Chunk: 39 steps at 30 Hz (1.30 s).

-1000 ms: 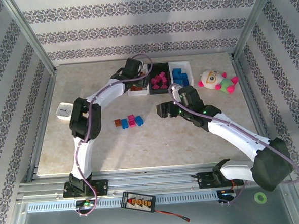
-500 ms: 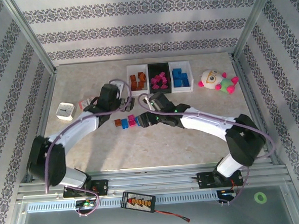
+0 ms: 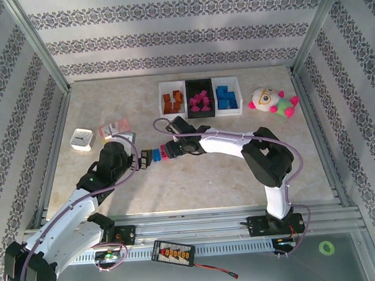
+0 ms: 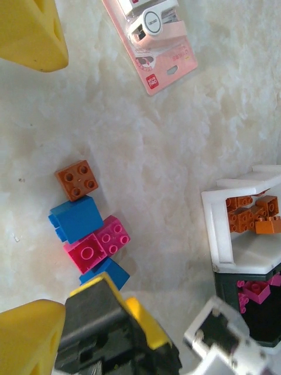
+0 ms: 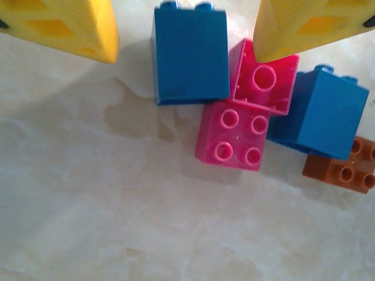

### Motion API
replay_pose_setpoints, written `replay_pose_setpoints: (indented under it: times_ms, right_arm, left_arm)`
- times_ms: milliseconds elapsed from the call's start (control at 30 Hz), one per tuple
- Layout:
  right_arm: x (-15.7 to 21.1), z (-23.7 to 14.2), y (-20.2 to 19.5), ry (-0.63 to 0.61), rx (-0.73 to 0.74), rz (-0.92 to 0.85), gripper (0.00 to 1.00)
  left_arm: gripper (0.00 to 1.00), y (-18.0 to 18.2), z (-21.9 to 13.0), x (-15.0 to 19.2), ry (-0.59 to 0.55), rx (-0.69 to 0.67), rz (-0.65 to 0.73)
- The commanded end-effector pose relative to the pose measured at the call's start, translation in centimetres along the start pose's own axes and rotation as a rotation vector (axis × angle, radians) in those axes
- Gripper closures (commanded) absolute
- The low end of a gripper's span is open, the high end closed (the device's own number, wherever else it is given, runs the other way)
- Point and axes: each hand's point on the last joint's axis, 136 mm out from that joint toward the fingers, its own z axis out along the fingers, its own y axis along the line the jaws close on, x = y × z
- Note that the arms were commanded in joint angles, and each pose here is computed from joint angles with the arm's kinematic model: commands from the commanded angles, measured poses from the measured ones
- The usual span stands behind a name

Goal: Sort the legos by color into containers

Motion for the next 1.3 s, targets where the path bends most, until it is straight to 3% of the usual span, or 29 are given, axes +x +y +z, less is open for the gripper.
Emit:
replay_pose_setpoints:
  times_ms: [0,467,700,1000,1267]
  right_arm:
    - [0.0,1.0,0.0,0.028,0.017,0.002,0.41]
    - [0.7,0.5,-2.4,0.041,0.073,0.056,0.66]
    - [-0.5,-1.4,-3.6,-0.013,0.099,0.076,0.67]
    - [-4.7,-9.2,-7.9,-0.215,0.159,0.150,0.67]
    - [-9.6,-15.8,-16.8,-0.435,0.267,0.297,0.67]
  left_arm:
    - [0.01,-0.2,-0.4,0.8,0.026,0.026,0.030]
    - [0.01,-1.9,0.2,0.1,0.002,0.117,0.054]
    - [0.01,-3.0,0.4,-0.5,-0.038,0.177,0.055]
    - [0.01,-5.4,1.2,-2.8,-0.123,0.272,0.086]
    - [0.01,-9.8,2.5,-4.6,-0.159,0.396,0.131]
